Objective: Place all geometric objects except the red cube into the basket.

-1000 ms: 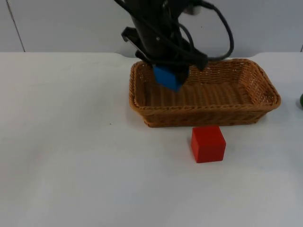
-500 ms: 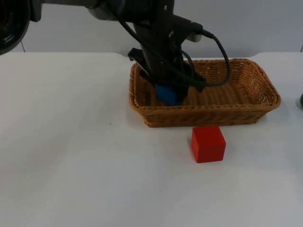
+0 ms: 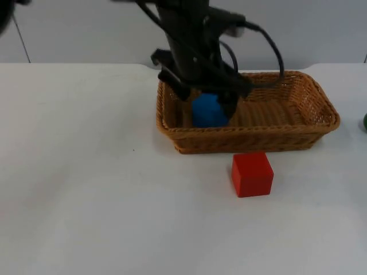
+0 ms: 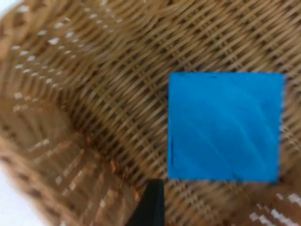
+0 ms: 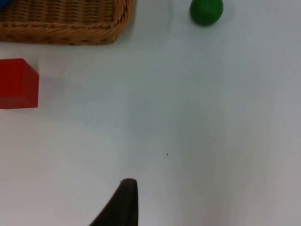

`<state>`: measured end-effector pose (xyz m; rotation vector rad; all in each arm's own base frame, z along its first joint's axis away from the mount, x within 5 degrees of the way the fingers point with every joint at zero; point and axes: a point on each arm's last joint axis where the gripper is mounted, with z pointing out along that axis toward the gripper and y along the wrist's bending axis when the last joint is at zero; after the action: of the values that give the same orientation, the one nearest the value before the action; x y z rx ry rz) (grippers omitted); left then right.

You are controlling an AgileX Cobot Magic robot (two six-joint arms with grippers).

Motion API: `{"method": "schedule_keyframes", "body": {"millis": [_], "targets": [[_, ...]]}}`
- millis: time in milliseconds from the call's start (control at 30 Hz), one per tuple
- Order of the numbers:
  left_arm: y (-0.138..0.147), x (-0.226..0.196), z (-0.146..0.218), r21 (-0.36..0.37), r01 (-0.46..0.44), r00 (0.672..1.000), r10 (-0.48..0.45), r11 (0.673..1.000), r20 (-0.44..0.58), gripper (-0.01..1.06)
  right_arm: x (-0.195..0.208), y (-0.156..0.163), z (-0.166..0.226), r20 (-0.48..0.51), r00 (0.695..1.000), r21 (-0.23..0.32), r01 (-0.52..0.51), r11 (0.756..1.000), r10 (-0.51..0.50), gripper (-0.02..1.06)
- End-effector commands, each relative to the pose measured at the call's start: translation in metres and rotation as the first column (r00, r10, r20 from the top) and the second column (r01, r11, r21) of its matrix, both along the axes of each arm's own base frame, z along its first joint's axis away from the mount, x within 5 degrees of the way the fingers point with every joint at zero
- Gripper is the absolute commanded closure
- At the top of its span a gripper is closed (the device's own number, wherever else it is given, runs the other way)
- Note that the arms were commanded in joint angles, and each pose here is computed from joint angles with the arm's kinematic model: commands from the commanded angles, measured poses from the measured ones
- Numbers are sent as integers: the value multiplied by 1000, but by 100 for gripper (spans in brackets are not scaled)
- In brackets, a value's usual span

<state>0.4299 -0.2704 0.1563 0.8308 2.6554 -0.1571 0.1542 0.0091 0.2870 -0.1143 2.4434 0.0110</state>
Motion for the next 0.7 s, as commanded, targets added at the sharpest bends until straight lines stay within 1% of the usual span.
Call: {"method": "schedule_keyframes", "body": {"millis": [0,67,133,200,233,300,367,400,467,600,667], "targets": [[4,-7,35,-12,-1,1000,1,1000,10,21,0,-1,-1,13,1000,-1,4,1000,-4,-1],[10,-14,58,0,-3,1000,3,1000,9,21,0,-1,-1,15,1000,-1,4,1000,-4,-1],[14,-21,75,-1,-11,1000,11,1000,-12,21,0,-1,-1,16,1000,-1,4,1000,-4,-1],[15,-23,79,-1,-11,1000,11,1000,-14,21,0,-1,-1,16,1000,-1,4,1000,-4,-1],[18,-29,86,13,-10,999,11,1000,-38,21,0,-1,-1,16,1000,-1,4,1000,-4,-1],[19,-32,91,16,-10,999,10,1000,-51,21,1,-1,0,19,1000,-1,4,1000,-4,-1],[19,-37,95,-4,-12,996,11,1000,-84,21,1,-1,0,19,1000,-1,4,1000,-4,-1],[19,-37,95,-4,-12,996,11,1000,-84,21,1,-1,0,19,1000,-1,4,1000,-4,-1],[20,-42,92,-17,-14,993,12,1000,-117,21,1,-1,0,19,1000,-1,4,1000,-4,-1],[29,-57,81,-5,-17,991,17,1000,-135,21,1,-1,0,19,1000,-1,4,1000,-4,-1],[39,-70,74,11,-22,990,23,1000,-142,21,1,-1,0,19,1000,-1,4,1000,-4,-1]]}}
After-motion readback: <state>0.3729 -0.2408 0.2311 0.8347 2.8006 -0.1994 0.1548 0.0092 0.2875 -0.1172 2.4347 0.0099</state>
